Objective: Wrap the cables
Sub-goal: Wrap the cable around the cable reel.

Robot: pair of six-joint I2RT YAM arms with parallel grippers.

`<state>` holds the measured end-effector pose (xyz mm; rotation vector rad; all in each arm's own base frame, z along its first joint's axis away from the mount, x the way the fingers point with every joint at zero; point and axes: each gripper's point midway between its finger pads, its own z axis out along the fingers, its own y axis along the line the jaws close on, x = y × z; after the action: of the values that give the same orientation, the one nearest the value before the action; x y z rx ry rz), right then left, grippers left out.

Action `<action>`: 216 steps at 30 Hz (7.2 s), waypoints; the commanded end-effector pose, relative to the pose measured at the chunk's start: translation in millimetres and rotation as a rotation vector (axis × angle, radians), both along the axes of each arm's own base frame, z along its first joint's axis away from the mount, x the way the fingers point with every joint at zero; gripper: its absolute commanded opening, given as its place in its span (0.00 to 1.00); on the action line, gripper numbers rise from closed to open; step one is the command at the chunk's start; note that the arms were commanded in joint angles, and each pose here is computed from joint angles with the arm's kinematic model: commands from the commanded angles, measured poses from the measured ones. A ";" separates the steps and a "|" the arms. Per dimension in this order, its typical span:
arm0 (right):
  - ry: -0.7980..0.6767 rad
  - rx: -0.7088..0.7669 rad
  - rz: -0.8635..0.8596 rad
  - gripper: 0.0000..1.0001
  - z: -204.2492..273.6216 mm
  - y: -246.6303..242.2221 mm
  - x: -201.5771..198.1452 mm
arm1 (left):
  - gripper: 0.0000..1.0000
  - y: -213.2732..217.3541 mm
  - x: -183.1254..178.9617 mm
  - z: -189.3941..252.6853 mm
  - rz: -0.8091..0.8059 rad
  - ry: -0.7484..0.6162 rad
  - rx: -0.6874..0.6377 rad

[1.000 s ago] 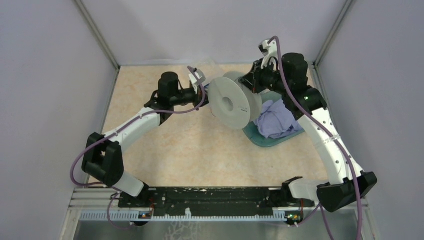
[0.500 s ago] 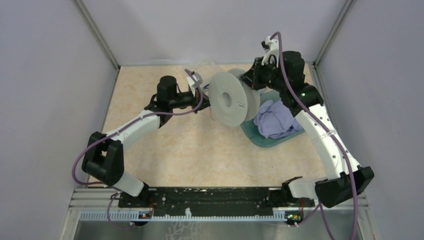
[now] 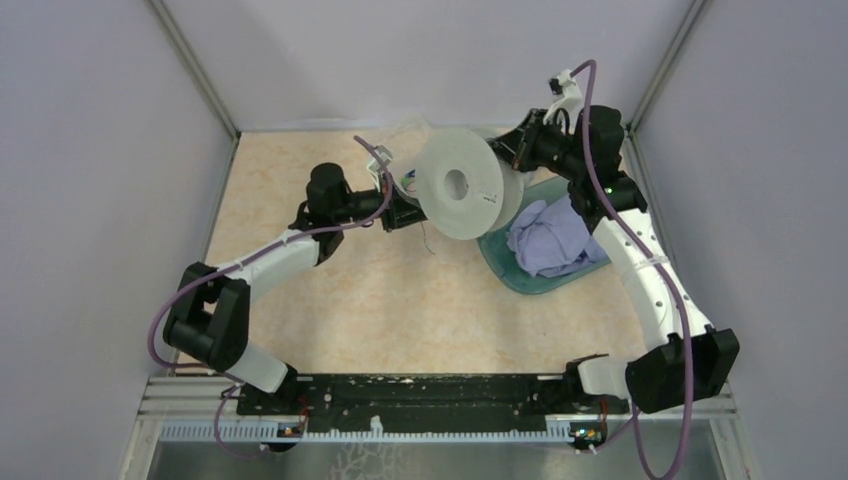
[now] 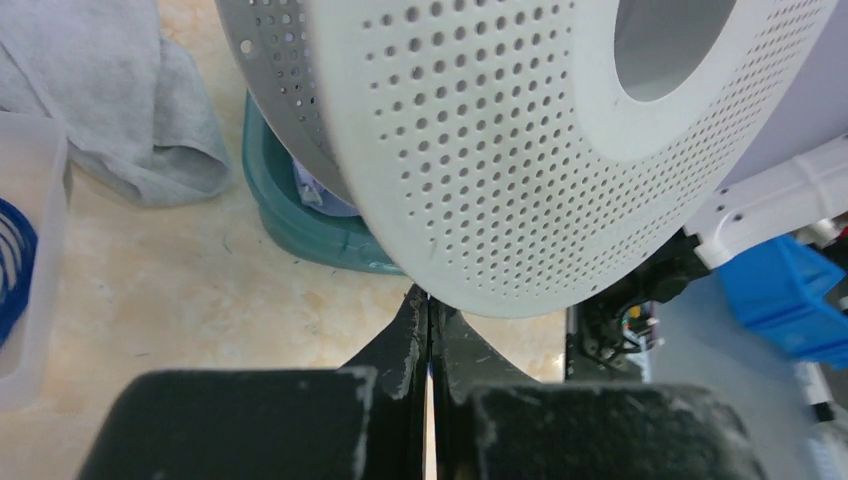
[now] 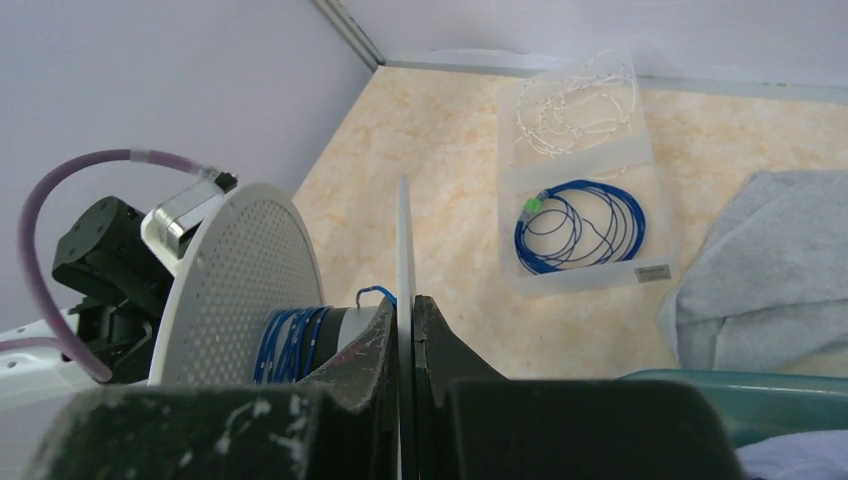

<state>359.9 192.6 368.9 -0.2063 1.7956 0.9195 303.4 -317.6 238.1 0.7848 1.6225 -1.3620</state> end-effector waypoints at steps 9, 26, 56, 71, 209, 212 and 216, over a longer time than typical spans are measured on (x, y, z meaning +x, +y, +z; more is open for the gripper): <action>-0.067 0.261 0.187 0.00 40.1 31.7 -12.4 | 0.02 -5.7 -31.1 67.1 -0.119 0.033 -0.258; -0.021 0.347 0.233 0.00 28.8 39.1 -13.1 | 0.22 -5.5 -37.9 80.9 -0.155 0.092 -0.347; -0.012 0.377 0.175 0.00 43.4 7.6 0.3 | 0.38 -2.4 -43.1 32.4 -0.154 -0.060 -0.154; 0.003 0.371 0.163 0.00 36.3 6.7 6.9 | 0.59 1.2 -50.9 18.6 -0.206 -0.180 -0.077; 0.142 0.479 0.170 0.00 8.1 1.6 4.5 | 0.00 -17.0 -64.3 57.4 -0.309 -0.208 -0.088; 0.147 0.484 0.175 0.00 6.8 2.9 2.9 | 0.00 -18.7 -64.8 58.9 -0.302 -0.161 -0.136; 0.143 0.489 0.183 0.00 7.0 4.1 -0.2 | 0.01 -19.6 -68.8 66.7 -0.313 -0.083 -0.217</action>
<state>373.9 188.9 349.4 0.0893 1.7247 1.4643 248.6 -335.4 271.4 1.0249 1.4138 -1.5300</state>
